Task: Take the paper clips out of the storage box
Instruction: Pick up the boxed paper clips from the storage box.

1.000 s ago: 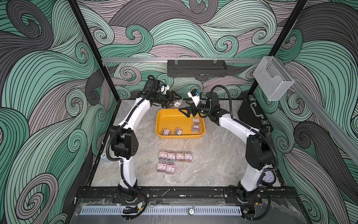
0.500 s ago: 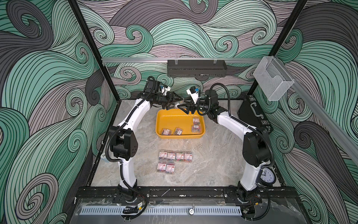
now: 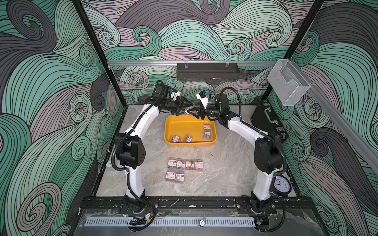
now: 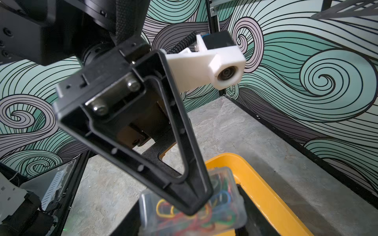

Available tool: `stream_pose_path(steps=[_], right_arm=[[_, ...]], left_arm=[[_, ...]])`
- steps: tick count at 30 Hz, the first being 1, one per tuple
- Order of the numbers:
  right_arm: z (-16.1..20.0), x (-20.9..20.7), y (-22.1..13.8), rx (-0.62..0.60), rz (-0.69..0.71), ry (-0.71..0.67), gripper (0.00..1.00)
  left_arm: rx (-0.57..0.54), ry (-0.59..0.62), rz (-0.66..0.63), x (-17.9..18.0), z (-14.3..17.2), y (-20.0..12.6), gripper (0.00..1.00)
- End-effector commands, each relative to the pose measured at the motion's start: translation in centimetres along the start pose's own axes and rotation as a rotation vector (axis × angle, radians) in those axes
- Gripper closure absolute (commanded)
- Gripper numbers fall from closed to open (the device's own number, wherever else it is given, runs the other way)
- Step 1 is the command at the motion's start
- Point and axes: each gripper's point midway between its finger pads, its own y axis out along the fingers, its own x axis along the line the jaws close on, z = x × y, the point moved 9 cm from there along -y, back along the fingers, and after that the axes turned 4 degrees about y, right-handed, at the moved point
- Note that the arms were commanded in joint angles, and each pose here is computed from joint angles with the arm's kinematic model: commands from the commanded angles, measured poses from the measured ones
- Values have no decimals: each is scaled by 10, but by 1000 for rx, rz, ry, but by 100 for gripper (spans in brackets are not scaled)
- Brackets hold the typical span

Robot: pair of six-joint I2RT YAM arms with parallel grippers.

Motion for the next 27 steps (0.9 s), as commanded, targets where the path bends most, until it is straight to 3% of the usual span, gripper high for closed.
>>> stream_pose_path(steps=[1,8,13,18,23,27], right_arm=[[-6,-1,1,-13,-26,-3,48],[-6,-1,0,-3,-19,0,55],[-3,-3,0,15,-3,4,57],[7,-6,2,51,3,24,58],[22,-10,5,112,23,53,57],[42,-16,8,203,81,69,57]], left_arm=[[4,67,43,-21,5,-7,40],[2,66,40,-20,4,-7,39],[-3,82,10,-22,6,-10,22],[-45,97,-54,-22,6,-20,17],[-117,97,-161,-11,8,-38,17],[-165,99,-334,10,16,-56,17]])
